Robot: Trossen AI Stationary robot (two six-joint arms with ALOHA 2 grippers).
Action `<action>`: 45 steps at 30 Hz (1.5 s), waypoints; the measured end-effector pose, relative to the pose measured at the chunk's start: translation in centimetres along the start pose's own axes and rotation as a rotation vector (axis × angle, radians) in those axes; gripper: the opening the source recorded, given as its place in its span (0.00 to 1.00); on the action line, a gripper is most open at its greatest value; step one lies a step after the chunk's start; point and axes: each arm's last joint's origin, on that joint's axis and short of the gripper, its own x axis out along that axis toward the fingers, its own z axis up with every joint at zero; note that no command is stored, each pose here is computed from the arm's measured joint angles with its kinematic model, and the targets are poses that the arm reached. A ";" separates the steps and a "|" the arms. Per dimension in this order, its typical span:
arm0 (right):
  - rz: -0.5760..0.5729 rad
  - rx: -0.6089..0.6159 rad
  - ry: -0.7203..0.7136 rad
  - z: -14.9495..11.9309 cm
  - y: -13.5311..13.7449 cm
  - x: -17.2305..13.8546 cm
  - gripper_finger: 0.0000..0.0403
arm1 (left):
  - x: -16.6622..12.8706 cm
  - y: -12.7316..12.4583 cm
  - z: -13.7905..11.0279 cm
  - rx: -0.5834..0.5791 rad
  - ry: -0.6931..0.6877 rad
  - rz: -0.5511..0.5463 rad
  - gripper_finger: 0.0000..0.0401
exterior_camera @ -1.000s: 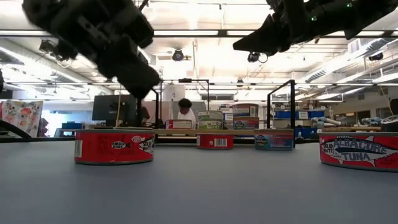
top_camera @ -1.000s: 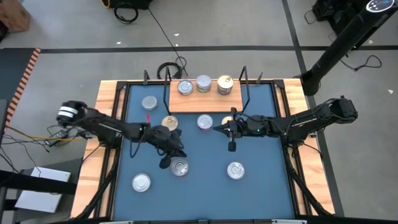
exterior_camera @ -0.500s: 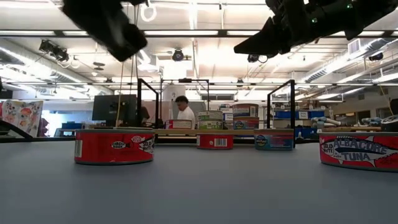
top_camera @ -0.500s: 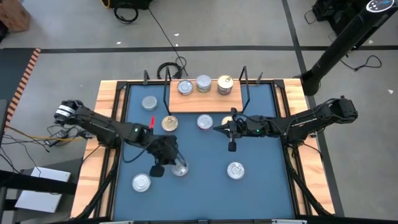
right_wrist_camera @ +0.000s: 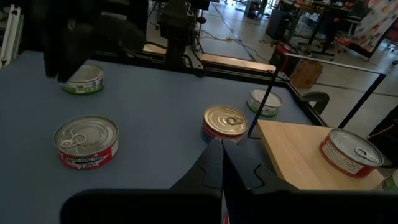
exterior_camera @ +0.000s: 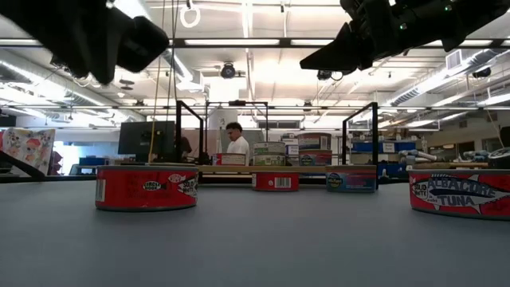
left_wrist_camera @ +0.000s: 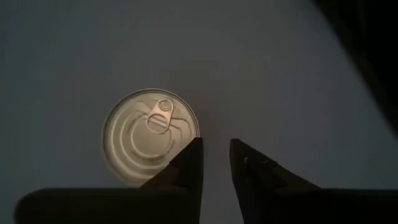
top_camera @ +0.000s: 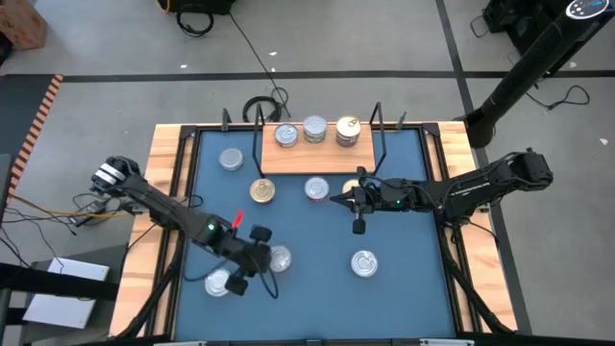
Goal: Stack canned seafood by type on shelf
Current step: Stack the red tuna can on top of the other red tuna can on the shelf
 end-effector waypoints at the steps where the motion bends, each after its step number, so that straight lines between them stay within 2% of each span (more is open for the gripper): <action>1: 0.000 0.000 0.000 0.0 0.0 0.0 0.02 | 0.6 -0.2 0.0 0.026 0.010 0.004 0.22; 5: 0.000 0.000 0.001 0.0 0.0 0.0 0.02 | 2.7 -0.9 -0.1 0.096 0.033 0.047 0.23; 9: 0.000 0.000 0.001 0.0 0.0 0.0 0.02 | 3.8 -0.8 -0.4 0.098 0.060 0.081 0.23; 15: 0.001 -0.001 0.001 0.0 0.0 0.0 0.02 | 5.4 -1.0 -1.0 0.125 0.125 0.075 0.23; 25: 0.001 -0.001 0.000 0.0 0.0 0.0 0.02 | 7.2 -0.9 -1.4 0.158 0.171 0.154 0.23; 30: -0.010 -0.001 0.002 0.0 0.0 0.0 0.02 | 7.3 -0.7 -1.5 0.166 0.172 0.224 0.15; 35: -0.023 -0.006 0.004 0.0 -0.1 0.0 0.02 | 7.3 -0.6 -1.6 0.151 0.176 0.214 0.02; 40: -0.023 -0.008 0.003 0.0 -0.1 0.0 0.02 | 7.1 -0.6 -1.2 0.154 0.184 0.208 0.01; 45: -0.023 -0.008 0.003 0.0 -0.1 0.0 0.02 | 6.2 -0.1 0.3 0.162 0.230 0.196 0.00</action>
